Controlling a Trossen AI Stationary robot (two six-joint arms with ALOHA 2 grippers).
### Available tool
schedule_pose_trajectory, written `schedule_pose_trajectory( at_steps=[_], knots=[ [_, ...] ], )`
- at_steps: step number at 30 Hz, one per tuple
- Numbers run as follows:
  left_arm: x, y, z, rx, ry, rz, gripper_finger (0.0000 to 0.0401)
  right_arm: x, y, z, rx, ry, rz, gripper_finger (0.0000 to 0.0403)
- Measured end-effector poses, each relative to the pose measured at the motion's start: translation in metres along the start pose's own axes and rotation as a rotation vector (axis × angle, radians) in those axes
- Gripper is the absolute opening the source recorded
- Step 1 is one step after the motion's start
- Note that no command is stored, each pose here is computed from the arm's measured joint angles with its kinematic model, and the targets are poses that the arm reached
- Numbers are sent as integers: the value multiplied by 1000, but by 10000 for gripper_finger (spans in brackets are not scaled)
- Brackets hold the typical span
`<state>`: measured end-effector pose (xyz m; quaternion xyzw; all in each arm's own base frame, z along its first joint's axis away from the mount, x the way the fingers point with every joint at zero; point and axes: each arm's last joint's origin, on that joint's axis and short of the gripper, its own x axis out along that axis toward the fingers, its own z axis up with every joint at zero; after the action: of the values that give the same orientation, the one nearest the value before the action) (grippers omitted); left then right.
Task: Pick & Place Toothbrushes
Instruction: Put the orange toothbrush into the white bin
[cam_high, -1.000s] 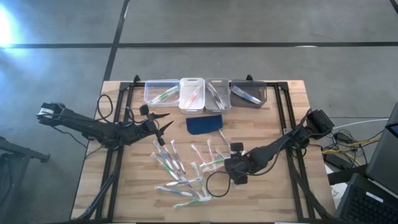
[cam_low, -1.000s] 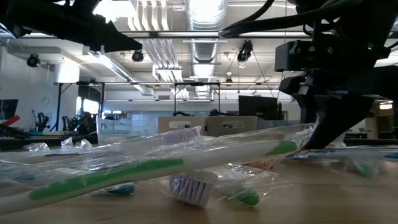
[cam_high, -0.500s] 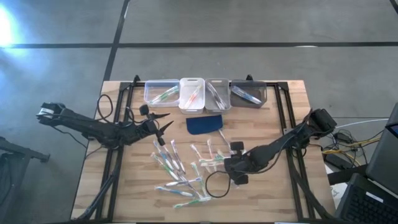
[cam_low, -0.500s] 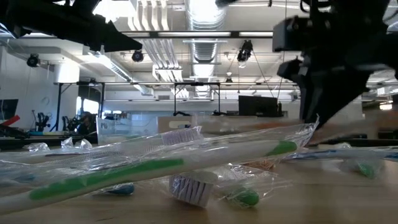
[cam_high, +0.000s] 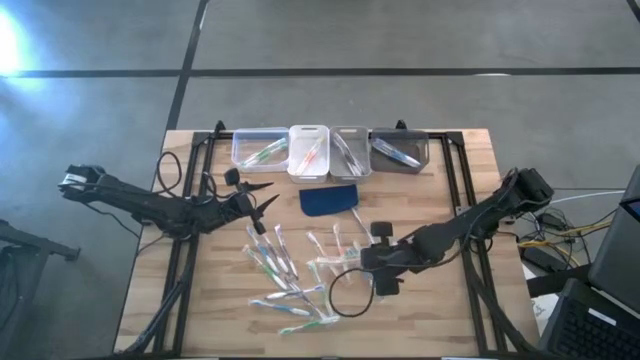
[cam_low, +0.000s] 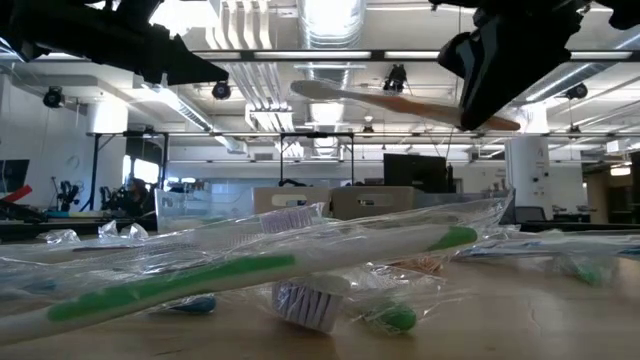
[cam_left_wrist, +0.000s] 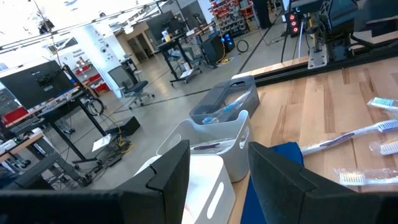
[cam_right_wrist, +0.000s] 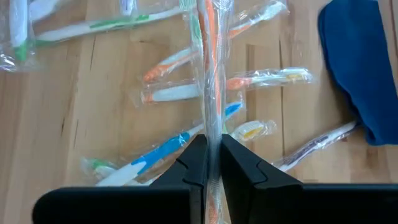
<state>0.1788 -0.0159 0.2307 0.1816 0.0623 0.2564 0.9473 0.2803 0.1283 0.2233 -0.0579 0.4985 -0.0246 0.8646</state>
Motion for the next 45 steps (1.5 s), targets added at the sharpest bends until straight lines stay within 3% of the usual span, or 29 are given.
schedule_pose_trajectory(
  at_steps=[13, 25, 31, 35, 39, 45],
  knots=[
    [0, 0, 0, -1, 3, -1, 168, 4, 2, -21, 38, -289, -127, 23],
    [0, 0, 2, -151, -21, -15, 168, 8, -20, -30, -31, -926, -139, 23],
    [0, -2, 11, -241, -146, -195, 168, 12, -41, -26, -59, -963, -160, 23],
    [-2, -2, 19, -274, -251, -311, 168, 10, -52, -15, -126, -1002, -113, 23],
    [0, -4, 25, -301, -340, -342, 168, 4, -61, -1, -178, -1053, -75, 23],
    [14, -19, 28, -210, -436, -388, 168, -10, -66, 19, -190, -1135, -48, 23]
  ],
)
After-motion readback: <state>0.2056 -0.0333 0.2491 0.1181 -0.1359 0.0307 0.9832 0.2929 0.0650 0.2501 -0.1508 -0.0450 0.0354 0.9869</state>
